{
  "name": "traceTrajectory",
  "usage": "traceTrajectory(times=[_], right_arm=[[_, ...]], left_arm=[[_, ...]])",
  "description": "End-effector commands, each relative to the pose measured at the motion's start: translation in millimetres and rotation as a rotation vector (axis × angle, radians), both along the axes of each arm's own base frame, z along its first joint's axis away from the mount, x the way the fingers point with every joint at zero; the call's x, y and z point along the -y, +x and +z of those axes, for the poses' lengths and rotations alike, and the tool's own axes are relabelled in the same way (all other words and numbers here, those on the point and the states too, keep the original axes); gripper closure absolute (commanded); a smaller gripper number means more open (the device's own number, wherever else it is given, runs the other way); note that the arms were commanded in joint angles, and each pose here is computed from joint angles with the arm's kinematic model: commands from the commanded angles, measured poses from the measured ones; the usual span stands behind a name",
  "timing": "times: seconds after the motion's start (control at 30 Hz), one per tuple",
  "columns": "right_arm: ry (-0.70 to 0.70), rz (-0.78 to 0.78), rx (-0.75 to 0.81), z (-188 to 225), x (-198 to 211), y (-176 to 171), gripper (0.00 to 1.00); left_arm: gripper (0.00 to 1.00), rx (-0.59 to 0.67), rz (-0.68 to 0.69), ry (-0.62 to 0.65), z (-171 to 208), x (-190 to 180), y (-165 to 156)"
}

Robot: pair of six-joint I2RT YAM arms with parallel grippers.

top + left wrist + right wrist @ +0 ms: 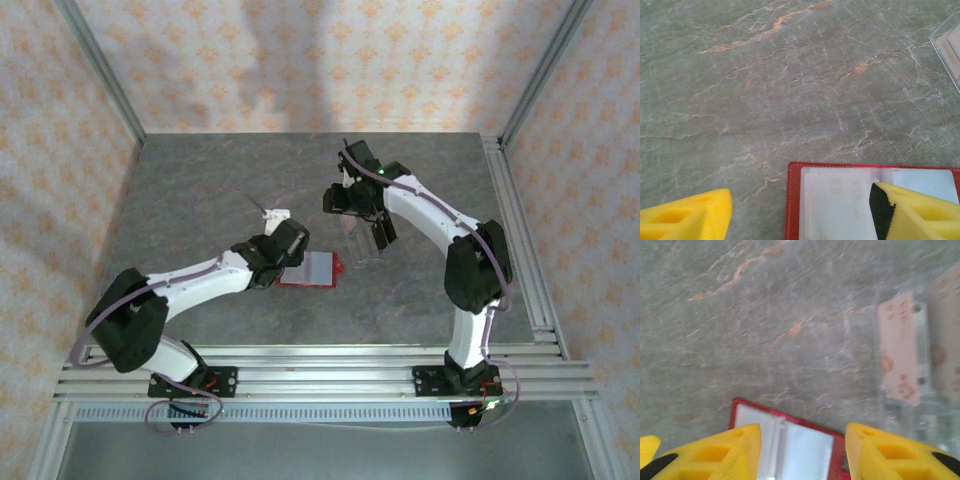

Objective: Put the credit cards into the card holder

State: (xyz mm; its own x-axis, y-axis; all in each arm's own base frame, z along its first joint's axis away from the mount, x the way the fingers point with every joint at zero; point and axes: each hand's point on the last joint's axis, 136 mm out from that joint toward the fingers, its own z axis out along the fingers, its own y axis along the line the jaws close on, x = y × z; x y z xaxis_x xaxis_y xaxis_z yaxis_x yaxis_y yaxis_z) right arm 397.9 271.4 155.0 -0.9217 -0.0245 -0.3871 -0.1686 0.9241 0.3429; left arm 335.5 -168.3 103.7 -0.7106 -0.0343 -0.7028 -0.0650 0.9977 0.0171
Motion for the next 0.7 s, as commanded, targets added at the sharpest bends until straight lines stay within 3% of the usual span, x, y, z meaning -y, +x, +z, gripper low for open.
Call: traceTrajectory(times=[0.0,0.27,0.67], right_arm=[[-0.276,0.053,-0.034,-27,34,1,0.53],[-0.417,0.072,-0.045,-46,40,25,0.58],[-0.545,0.084,-0.073,-68,47,39,0.60]], left_arm=[[0.26,0.005,-0.011,-0.004,6,6,16],[0.26,-0.026,0.057,-0.007,-3,-5,32],[0.26,-0.027,0.085,-0.015,-9,-16,29]])
